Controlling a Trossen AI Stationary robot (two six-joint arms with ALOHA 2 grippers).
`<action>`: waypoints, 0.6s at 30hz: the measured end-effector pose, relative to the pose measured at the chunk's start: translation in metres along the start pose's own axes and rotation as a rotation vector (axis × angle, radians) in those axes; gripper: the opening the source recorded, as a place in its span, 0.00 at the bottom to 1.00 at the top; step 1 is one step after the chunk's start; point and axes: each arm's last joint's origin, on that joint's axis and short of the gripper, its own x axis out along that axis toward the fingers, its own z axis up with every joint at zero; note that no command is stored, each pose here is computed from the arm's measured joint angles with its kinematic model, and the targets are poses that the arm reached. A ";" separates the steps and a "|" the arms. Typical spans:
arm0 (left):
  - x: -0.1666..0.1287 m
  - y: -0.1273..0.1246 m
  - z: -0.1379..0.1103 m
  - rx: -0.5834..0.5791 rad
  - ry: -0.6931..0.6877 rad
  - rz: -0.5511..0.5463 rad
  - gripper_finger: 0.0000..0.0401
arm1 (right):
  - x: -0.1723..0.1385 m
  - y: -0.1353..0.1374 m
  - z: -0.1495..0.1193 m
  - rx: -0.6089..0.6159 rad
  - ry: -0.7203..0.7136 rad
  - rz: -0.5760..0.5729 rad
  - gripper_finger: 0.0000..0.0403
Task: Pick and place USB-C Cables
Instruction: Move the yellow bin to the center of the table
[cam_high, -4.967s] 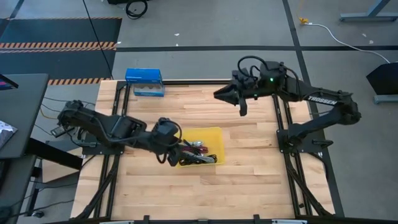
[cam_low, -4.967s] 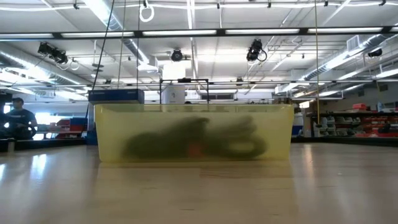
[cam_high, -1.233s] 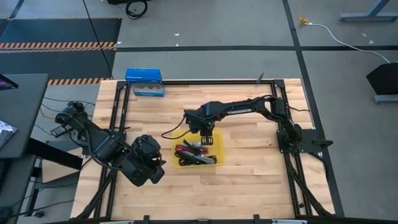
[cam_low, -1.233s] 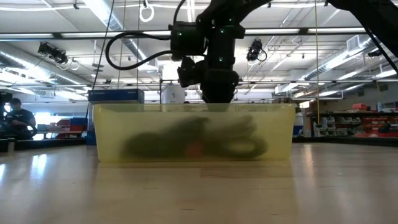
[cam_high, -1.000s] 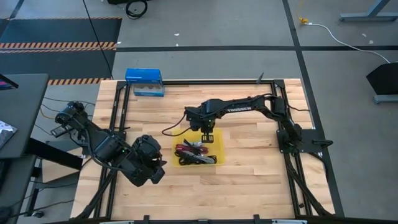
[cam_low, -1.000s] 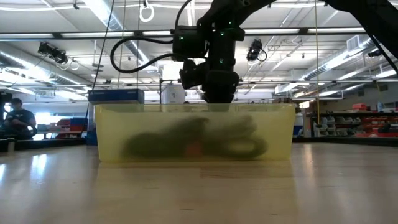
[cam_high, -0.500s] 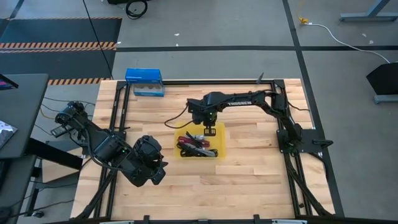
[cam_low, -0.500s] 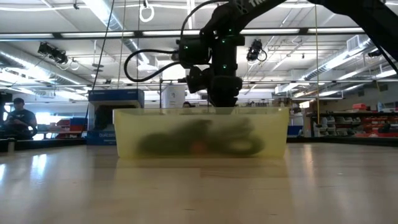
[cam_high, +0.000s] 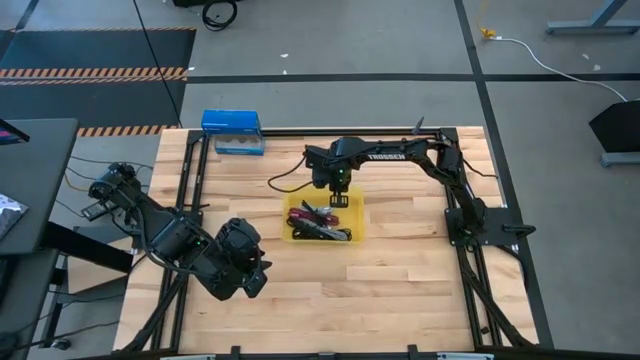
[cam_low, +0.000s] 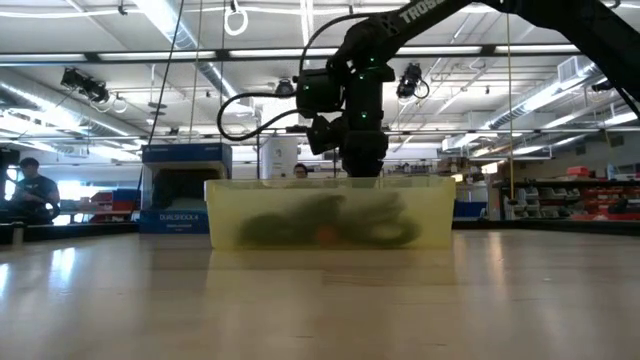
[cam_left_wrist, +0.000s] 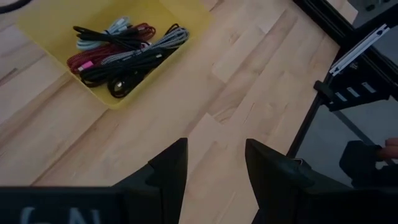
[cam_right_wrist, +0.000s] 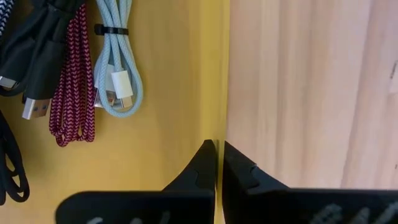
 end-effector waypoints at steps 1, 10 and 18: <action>0.000 0.000 0.000 -0.001 0.000 -0.001 0.42 | 0.000 -0.001 0.000 0.003 -0.001 0.000 0.01; 0.000 0.000 0.000 -0.021 0.000 -0.001 0.42 | 0.000 -0.003 0.001 -0.021 -0.016 -0.004 0.01; 0.000 0.000 0.000 -0.023 -0.001 -0.003 0.42 | 0.000 -0.004 0.002 -0.037 -0.026 -0.007 0.01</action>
